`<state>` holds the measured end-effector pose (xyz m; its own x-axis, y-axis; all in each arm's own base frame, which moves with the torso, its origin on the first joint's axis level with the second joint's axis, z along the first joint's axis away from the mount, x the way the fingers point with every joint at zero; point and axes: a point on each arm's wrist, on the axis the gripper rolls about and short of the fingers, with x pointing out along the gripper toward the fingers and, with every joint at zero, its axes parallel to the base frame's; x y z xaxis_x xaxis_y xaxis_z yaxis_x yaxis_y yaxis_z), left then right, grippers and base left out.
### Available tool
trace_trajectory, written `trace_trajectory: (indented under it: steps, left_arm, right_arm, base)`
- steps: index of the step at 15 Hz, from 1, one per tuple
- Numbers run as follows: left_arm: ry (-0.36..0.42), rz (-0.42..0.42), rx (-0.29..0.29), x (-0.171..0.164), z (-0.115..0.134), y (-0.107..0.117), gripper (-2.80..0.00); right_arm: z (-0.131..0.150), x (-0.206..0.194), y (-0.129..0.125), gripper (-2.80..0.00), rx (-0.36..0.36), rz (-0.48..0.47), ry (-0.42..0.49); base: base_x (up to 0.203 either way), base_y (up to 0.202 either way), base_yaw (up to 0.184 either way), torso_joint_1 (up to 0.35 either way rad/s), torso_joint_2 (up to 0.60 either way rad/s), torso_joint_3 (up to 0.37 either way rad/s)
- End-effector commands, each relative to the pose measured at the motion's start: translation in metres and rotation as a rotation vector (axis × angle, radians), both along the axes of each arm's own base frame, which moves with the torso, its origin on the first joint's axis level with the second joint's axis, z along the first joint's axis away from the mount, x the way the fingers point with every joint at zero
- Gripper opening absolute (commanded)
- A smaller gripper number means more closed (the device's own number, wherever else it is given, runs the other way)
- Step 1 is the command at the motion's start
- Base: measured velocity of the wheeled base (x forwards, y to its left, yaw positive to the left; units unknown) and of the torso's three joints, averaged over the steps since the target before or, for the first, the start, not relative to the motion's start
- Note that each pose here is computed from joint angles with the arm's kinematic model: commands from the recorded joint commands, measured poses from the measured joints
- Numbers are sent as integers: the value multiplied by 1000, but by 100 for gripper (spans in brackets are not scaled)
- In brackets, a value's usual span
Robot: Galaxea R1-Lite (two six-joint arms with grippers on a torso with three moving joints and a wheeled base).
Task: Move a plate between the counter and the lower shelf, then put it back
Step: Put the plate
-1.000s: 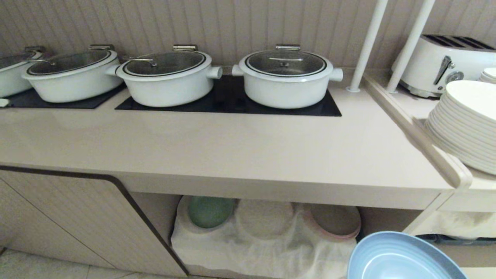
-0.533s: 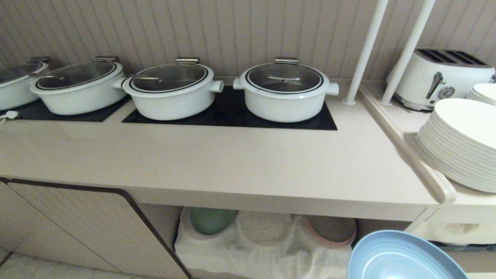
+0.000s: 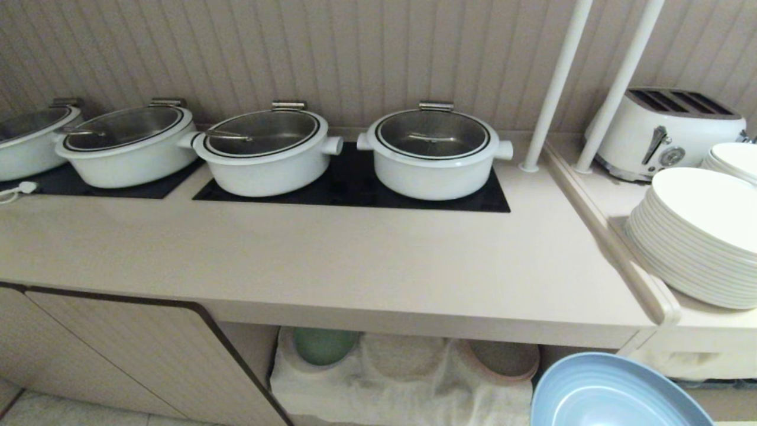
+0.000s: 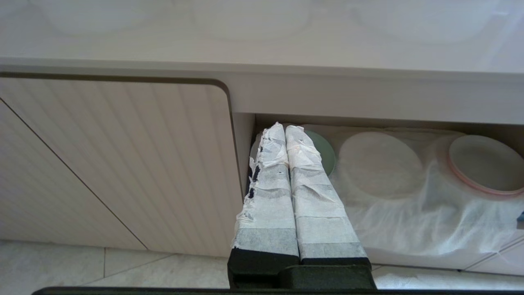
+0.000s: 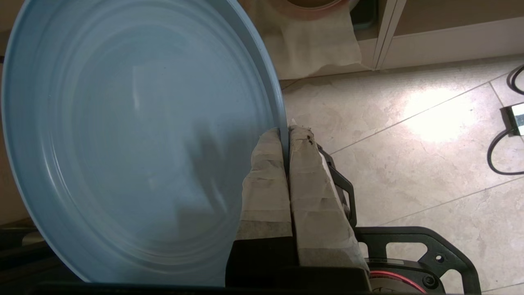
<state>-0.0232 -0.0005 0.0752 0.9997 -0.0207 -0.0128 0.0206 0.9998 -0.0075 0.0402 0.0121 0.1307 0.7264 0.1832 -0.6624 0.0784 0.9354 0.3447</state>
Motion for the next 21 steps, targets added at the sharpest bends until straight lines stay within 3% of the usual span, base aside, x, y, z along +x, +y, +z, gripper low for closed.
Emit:
trace_trajectory:
  steps: [1,21]
  left_arm:
    - [0,-1,0,0,0,0,-280]
    - [0,-1,0,0,0,0,-280]
  right_arm:
    - [-1,0,0,-280,0,-1,5]
    - [1,1,1,-280,-5,17,6]
  base:
    - [0,0,0,163,-327,-174]
    - [0,0,0,19,-41,-21]
